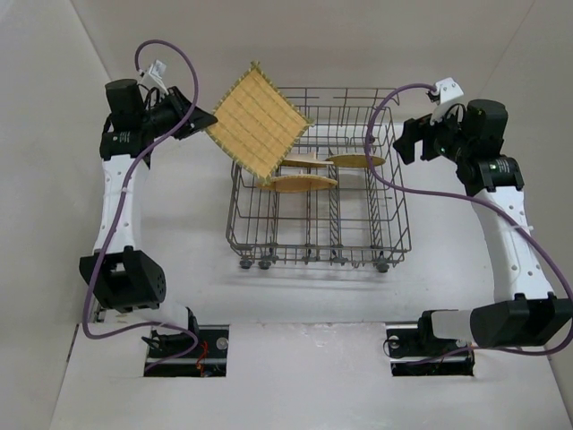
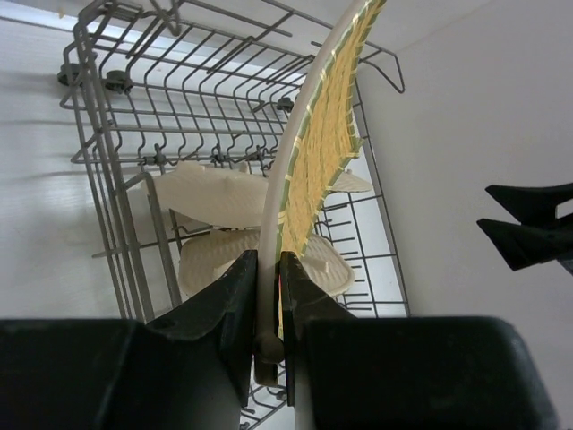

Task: Load the plates into the dish rack

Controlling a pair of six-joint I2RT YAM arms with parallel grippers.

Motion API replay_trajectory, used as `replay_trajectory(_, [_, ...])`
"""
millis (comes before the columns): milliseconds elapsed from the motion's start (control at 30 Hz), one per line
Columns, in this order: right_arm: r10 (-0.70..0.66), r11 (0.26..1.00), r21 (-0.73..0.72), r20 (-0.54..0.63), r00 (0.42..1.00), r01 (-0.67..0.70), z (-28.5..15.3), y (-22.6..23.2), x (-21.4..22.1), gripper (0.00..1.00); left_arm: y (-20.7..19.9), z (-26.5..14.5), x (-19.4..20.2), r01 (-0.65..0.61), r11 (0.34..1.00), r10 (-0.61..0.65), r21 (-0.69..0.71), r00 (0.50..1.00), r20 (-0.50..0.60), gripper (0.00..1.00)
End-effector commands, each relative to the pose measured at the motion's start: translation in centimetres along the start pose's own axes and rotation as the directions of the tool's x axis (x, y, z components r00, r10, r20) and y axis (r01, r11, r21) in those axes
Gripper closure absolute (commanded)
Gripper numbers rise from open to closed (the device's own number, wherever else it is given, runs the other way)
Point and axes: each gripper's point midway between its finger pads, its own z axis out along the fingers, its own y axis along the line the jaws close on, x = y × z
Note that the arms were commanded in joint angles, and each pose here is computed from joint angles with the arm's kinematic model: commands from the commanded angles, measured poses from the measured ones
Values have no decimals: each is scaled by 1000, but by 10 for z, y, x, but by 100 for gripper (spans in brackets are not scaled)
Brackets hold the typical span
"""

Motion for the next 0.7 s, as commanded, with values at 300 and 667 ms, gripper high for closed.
replay_trajectory(300, [-53,998,-22,84,995,55,-5,11,-24,11,-122,-53,-7,-414,899,395,143,908,139,100])
replay_trajectory(667, [-62,998,-17,84,995,63,-6,11,-24,11,-153,-67,29,-592,792,577,148,805,137,100])
